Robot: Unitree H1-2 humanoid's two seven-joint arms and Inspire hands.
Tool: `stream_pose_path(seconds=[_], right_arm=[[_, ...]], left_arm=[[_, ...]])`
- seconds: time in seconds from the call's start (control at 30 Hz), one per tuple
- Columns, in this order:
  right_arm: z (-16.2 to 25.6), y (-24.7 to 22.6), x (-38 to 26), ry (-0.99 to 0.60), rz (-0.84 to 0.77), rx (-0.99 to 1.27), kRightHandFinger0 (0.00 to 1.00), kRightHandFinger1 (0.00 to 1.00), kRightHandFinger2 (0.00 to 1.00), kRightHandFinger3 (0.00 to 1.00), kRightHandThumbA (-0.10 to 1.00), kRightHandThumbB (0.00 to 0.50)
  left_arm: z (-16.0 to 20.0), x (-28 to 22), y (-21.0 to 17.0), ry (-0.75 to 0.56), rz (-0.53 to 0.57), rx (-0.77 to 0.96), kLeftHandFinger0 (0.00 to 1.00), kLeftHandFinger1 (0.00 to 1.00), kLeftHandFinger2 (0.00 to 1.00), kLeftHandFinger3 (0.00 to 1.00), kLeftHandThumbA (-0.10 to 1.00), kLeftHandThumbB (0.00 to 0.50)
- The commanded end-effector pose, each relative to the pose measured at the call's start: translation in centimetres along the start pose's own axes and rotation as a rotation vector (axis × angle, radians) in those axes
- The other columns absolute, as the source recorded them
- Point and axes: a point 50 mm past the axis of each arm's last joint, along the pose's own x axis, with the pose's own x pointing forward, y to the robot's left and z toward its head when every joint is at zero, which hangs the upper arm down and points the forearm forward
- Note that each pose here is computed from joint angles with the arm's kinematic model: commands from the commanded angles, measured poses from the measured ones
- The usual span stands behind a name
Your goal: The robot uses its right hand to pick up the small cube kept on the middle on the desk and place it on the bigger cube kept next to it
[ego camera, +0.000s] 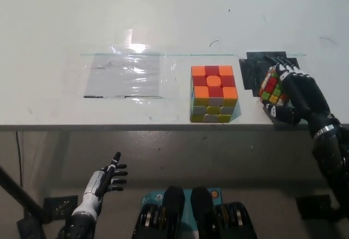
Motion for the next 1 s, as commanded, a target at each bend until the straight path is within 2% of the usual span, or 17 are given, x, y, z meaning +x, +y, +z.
stream_pose_path(seconds=[0.0,0.1,0.33,0.37,0.47,0.53,0.57,0.6,0.67,0.7,0.73,0.77,0.8,0.83,0.87,0.9,0.97], right_arm=[[-0.4,0.4,0.5,0.023,0.064,-0.059,0.80,1.00,1.00,1.00,0.69,0.496],[-0.4,0.7,0.6,0.024,0.065,-0.066,0.80,1.00,1.00,1.00,0.72,0.500],[-0.4,0.8,1.1,0.046,0.072,-0.070,0.80,1.00,1.00,1.00,0.65,0.487],[-0.5,0.6,1.2,0.041,0.070,-0.058,0.82,1.00,1.00,1.00,0.60,0.479],[-0.4,0.6,1.3,0.032,0.063,-0.032,0.81,1.00,1.00,1.00,0.45,0.459],[-0.3,0.7,1.4,0.029,0.061,-0.028,0.79,1.00,1.00,1.00,0.43,0.453],[-0.3,0.8,1.5,0.011,0.037,-0.016,0.76,1.00,1.00,1.00,0.33,0.417],[-0.3,0.8,1.5,0.005,0.024,-0.032,0.71,1.00,1.00,1.00,0.32,0.393],[-0.2,0.8,1.7,-0.012,-0.002,-0.061,0.53,0.84,1.00,1.00,0.32,0.366],[-0.1,0.8,1.8,-0.018,-0.015,-0.060,0.29,0.56,0.74,1.00,0.29,0.345],[0.0,0.7,1.9,-0.036,-0.032,-0.060,0.05,0.22,0.40,1.00,0.20,0.332],[0.2,0.7,2.0,-0.062,-0.056,-0.058,0.00,0.12,0.32,1.00,0.17,0.324],[0.2,0.8,2.1,-0.078,-0.070,-0.067,0.00,0.00,0.17,0.92,0.10,0.290],[0.3,0.7,2.2,-0.102,-0.079,-0.087,0.00,0.00,0.10,0.90,-0.09,0.118],[0.3,0.8,2.3,-0.114,-0.085,-0.101,0.00,0.00,0.08,0.88,-0.10,0.029],[0.3,0.8,2.3,-0.120,-0.077,-0.108,0.00,0.00,0.09,0.80,-0.10,0.001],[0.4,0.8,2.2,-0.131,-0.074,-0.116,0.00,0.00,0.11,0.67,-0.10,0.000]], left_arm=[[2.2,1.2,0.8,-0.066,0.000,0.031,0.63,0.61,0.66,0.67,0.93,0.123],[2.3,1.2,0.8,-0.068,0.000,0.034,0.63,0.61,0.66,0.68,0.93,0.116],[2.8,1.6,0.9,-0.073,-0.005,0.024,0.66,0.63,0.70,0.69,0.92,0.107],[3.1,1.7,0.9,-0.077,-0.004,0.022,0.65,0.63,0.70,0.69,0.92,0.122],[3.1,1.7,0.9,-0.079,-0.007,0.026,0.65,0.63,0.70,0.68,0.93,0.118],[3.2,1.8,1.0,-0.081,-0.005,0.041,0.64,0.64,0.72,0.70,0.94,0.129],[3.2,1.8,1.0,-0.084,-0.009,0.036,0.64,0.64,0.72,0.70,0.94,0.115],[3.2,1.8,1.0,-0.086,-0.012,0.030,0.64,0.63,0.71,0.69,0.94,0.107],[3.2,1.9,1.1,-0.088,-0.010,0.030,0.63,0.62,0.70,0.70,0.93,0.114],[3.3,1.9,1.1,-0.087,-0.008,0.018,0.62,0.61,0.69,0.69,0.92,0.110],[3.3,1.9,1.1,-0.086,-0.008,0.017,0.62,0.61,0.69,0.69,0.91,0.120],[3.3,1.9,1.1,-0.084,-0.008,0.015,0.62,0.61,0.69,0.69,0.91,0.122],[3.3,1.9,1.1,-0.084,-0.006,0.015,0.62,0.61,0.69,0.69,0.91,0.117],[3.5,2.1,1.2,-0.083,-0.005,0.029,0.64,0.64,0.72,0.71,0.91,0.116],[3.6,2.1,1.2,-0.085,-0.007,0.029,0.63,0.64,0.72,0.71,0.91,0.111],[3.5,2.1,1.2,-0.089,-0.008,0.033,0.63,0.63,0.72,0.70,0.92,0.119],[3.5,2.1,1.2,-0.087,-0.007,0.032,0.62,0.63,0.71,0.70,0.92,0.124]])
